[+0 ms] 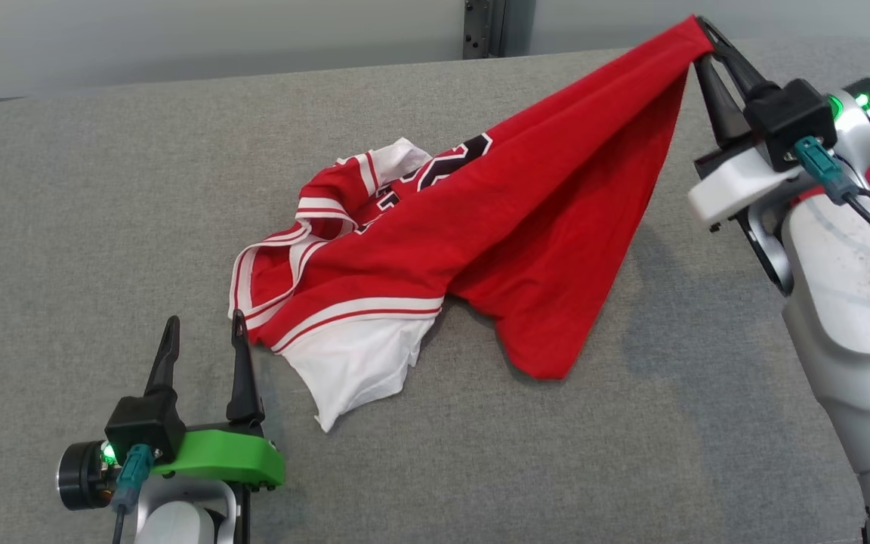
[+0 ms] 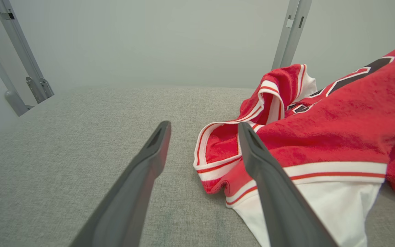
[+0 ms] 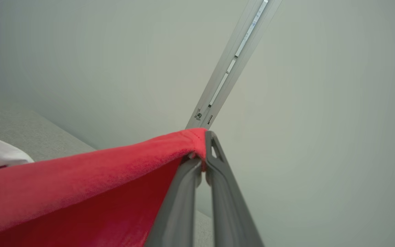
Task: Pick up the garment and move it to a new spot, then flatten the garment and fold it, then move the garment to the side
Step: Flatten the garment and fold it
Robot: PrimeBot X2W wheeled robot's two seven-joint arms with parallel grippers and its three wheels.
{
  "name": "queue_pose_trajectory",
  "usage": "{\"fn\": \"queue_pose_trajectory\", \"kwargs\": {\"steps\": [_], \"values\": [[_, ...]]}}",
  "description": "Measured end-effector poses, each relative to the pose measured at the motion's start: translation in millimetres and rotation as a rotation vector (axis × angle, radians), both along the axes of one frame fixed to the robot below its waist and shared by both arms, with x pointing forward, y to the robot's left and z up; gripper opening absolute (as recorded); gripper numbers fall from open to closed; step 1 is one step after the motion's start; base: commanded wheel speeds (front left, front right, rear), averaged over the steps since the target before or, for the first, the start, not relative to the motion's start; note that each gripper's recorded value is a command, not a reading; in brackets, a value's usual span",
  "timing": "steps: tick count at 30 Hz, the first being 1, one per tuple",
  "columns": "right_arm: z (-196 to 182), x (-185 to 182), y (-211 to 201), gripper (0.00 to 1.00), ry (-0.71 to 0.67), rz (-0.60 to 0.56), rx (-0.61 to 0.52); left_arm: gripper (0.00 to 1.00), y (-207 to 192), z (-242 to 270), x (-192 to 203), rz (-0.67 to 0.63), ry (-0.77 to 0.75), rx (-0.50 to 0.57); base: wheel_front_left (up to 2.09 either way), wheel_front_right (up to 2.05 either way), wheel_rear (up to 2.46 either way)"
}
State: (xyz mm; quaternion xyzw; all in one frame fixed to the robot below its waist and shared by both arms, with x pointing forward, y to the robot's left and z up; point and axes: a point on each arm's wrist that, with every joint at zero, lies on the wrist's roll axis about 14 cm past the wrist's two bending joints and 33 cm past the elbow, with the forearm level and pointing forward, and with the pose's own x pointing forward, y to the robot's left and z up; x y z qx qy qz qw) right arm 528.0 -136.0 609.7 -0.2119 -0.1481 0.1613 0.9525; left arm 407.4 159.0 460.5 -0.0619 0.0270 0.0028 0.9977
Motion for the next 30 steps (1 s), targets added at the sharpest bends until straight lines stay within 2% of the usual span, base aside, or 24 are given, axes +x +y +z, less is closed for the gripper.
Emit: {"fn": "queue_pose_trajectory", "kwargs": {"steps": [3,6,12,17,23,30], "values": [[19.3,-0.5,14.2,0.0,-0.046,0.034,-0.002,1.0,-4.6,0.0,1.2,-0.013,0.0,-0.001,0.0,0.0,0.0],[15.4,-9.4,25.5,0.0,-0.043,0.069,-0.016,1.0,-6.4,1.6,1.3,-0.018,-0.004,-0.002,0.0,0.0,0.0],[-74.2,-55.4,23.4,0.0,0.178,0.086,-0.014,1.0,-13.6,0.7,1.0,-0.038,-0.002,-0.006,0.0,0.0,0.0],[-142.9,-103.1,3.2,0.0,0.372,0.026,0.032,1.0,-24.4,0.4,3.7,-0.072,-0.003,-0.009,0.0,0.0,0.0],[-178.8,-136.5,-7.0,0.0,0.487,-0.045,0.11,1.0,-32.3,0.5,5.8,-0.1,-0.004,-0.007,0.0,0.0,0.0],[-195.8,-152.1,-9.3,0.0,0.541,-0.091,0.155,1.0,-33.4,0.3,5.0,-0.107,-0.004,-0.003,0.0,0.0,0.0]]}}
